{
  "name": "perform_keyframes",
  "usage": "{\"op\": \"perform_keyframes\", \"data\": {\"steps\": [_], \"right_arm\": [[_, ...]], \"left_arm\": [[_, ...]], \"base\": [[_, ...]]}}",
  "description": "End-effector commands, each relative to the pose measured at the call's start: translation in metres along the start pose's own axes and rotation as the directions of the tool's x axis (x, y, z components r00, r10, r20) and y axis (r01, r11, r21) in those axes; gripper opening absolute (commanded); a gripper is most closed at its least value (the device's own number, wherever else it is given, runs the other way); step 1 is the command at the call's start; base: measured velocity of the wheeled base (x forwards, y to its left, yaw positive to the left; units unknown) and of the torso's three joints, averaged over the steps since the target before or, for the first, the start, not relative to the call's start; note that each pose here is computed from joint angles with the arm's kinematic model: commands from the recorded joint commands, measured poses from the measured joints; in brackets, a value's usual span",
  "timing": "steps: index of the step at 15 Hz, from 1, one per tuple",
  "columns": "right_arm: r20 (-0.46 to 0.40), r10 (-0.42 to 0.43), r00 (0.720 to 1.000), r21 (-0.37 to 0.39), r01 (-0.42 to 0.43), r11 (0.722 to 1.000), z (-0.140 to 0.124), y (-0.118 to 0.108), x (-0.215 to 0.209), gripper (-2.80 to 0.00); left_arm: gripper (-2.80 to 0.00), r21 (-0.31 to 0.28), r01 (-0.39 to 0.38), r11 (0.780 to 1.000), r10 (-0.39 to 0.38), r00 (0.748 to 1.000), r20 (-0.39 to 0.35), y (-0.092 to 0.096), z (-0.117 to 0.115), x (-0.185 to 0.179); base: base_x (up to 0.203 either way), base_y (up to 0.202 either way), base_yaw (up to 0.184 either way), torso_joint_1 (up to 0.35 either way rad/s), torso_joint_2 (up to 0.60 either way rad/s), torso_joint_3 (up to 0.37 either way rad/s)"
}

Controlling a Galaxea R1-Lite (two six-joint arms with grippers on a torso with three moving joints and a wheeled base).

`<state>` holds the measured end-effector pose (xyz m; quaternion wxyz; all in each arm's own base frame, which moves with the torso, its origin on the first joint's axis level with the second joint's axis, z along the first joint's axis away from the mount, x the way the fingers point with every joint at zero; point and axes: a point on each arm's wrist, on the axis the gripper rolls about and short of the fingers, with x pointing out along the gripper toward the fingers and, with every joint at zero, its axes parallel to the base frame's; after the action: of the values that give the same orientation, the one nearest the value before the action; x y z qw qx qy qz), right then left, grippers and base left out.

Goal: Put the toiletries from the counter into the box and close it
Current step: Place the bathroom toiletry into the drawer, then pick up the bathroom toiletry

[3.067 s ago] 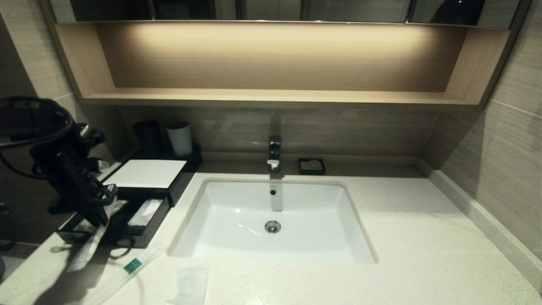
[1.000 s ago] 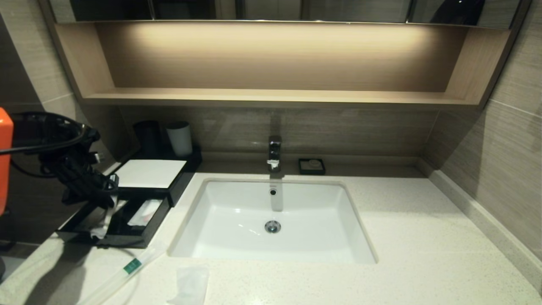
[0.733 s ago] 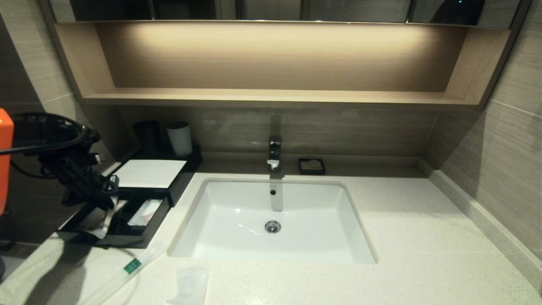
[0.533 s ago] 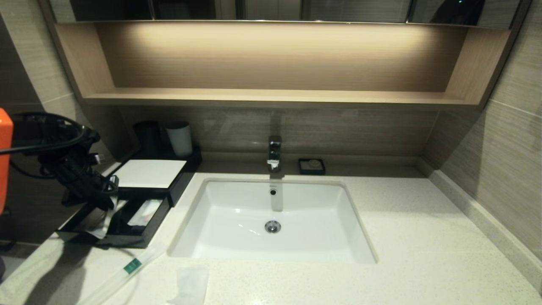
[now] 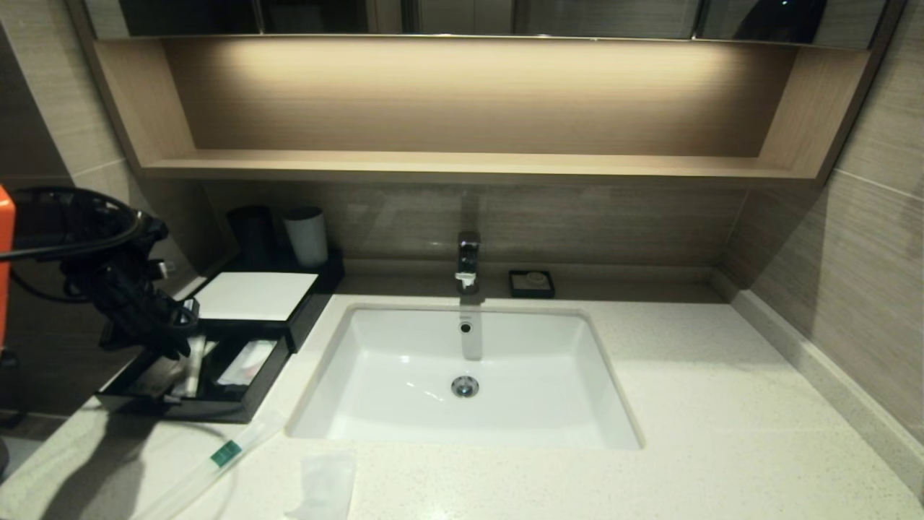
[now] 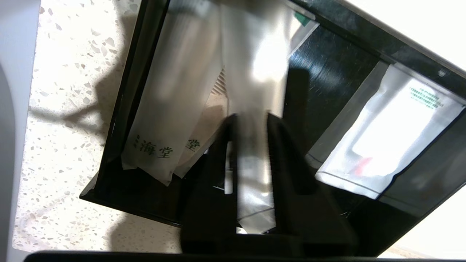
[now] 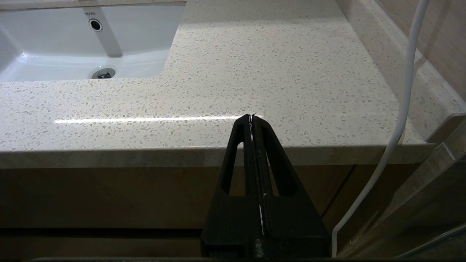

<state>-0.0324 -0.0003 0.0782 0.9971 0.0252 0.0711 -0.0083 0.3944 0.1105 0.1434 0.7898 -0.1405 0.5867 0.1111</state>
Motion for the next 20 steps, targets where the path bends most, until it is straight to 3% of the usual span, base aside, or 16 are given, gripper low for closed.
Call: {"op": "perform_keyframes", "data": {"steps": [1,7,10,13,14,17,20], "right_arm": [[-0.003,0.0,1.0,0.001,0.0,1.0,0.0,0.0,0.0,-2.8],[-0.003,0.0,1.0,0.001,0.0,1.0,0.0,0.0,0.0,-2.8],[-0.003,-0.001,1.0,0.001,0.001,1.0,0.0,0.0,0.0,-2.8],[-0.003,-0.001,1.0,0.001,0.001,1.0,0.0,0.0,0.0,-2.8],[-0.003,-0.001,1.0,0.001,0.001,1.0,0.0,0.0,0.0,-2.8],[-0.003,-0.001,1.0,0.001,0.001,1.0,0.0,0.0,0.0,-2.8],[-0.003,0.001,1.0,0.001,-0.001,1.0,0.0,0.0,0.0,-2.8]], "left_arm": [[0.0,-0.002,-0.001,1.0,0.001,1.0,-0.002,0.001,0.0,-0.001],[0.0,0.008,0.001,1.0,-0.001,1.0,0.004,0.0,-0.004,-0.013],[0.0,0.011,0.003,1.0,-0.003,1.0,0.027,-0.002,-0.016,-0.047],[0.0,0.029,0.011,1.0,-0.012,0.999,0.029,-0.003,-0.043,-0.09],[-2.8,0.036,0.013,0.999,-0.014,1.0,0.027,-0.004,-0.053,-0.102],[-2.8,0.057,0.019,0.998,-0.018,1.0,-0.004,-0.008,-0.088,-0.12],[-2.8,0.116,0.03,0.993,-0.028,0.999,-0.022,-0.02,-0.12,-0.131]], "base": [[0.0,0.0,0.0,0.0,0.0,0.0],[0.0,0.0,0.0,0.0,0.0,0.0],[0.0,0.0,0.0,0.0,0.0,0.0],[0.0,0.0,0.0,0.0,0.0,0.0],[0.0,0.0,0.0,0.0,0.0,0.0],[0.0,0.0,0.0,0.0,0.0,0.0],[0.0,0.0,0.0,0.0,0.0,0.0]]}}
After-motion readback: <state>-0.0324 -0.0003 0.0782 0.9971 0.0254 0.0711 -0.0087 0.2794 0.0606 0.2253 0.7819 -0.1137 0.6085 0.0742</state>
